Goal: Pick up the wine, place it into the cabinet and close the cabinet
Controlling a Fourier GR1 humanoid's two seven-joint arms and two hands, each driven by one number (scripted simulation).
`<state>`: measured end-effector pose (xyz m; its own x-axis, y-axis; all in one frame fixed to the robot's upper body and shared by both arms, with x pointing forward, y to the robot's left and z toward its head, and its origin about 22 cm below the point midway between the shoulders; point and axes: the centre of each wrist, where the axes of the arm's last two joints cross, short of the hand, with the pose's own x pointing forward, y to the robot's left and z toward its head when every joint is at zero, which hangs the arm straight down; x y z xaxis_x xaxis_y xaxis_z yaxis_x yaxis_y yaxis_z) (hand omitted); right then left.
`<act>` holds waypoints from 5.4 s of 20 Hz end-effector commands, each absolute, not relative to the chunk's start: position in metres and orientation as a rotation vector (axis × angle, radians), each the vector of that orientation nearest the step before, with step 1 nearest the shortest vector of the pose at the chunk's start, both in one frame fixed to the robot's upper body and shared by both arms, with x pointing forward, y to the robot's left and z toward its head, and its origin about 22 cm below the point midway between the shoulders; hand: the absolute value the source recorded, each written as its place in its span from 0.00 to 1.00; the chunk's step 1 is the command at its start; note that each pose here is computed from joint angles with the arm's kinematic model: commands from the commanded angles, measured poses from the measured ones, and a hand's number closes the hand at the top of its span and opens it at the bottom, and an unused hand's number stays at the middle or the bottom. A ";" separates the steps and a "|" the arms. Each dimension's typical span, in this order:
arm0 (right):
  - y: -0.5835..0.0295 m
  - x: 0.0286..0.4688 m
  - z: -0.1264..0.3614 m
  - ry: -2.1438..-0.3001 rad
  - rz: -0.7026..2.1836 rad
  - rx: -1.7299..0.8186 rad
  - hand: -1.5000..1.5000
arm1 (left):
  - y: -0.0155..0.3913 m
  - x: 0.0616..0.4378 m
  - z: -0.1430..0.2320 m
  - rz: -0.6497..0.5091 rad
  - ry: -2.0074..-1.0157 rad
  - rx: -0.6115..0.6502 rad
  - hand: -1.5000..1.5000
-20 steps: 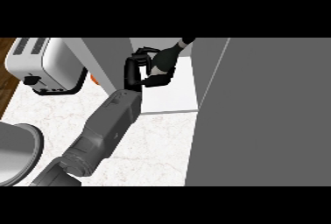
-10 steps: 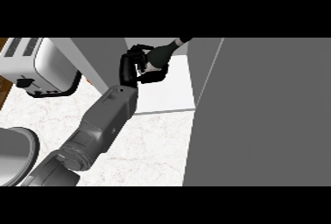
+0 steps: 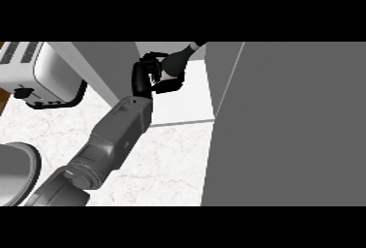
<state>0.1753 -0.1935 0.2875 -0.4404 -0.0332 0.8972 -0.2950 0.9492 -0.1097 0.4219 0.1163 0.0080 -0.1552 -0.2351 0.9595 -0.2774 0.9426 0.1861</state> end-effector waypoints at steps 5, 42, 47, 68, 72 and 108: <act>-0.191 0.168 0.290 -2.029 0.306 0.285 0.00 | 0.118 0.411 -0.010 0.182 -1.691 0.202 1.00; -0.192 0.177 0.288 -2.011 0.350 0.368 0.00 | 0.137 0.381 -0.056 0.286 -1.601 0.161 1.00; -0.193 0.183 0.280 -1.999 0.339 0.352 0.00 | 0.124 0.396 -0.032 0.291 -1.626 0.146 1.00; -0.201 0.183 0.275 -2.013 0.304 0.316 0.00 | 0.098 0.430 0.031 0.338 -1.561 0.187 1.00; -0.203 0.182 0.271 -1.991 0.319 0.305 0.00 | 0.111 0.429 0.024 0.277 -1.573 0.253 1.00; -0.197 0.182 0.277 -2.028 0.366 0.331 0.00 | 0.192 0.424 0.001 0.016 -1.554 0.666 0.00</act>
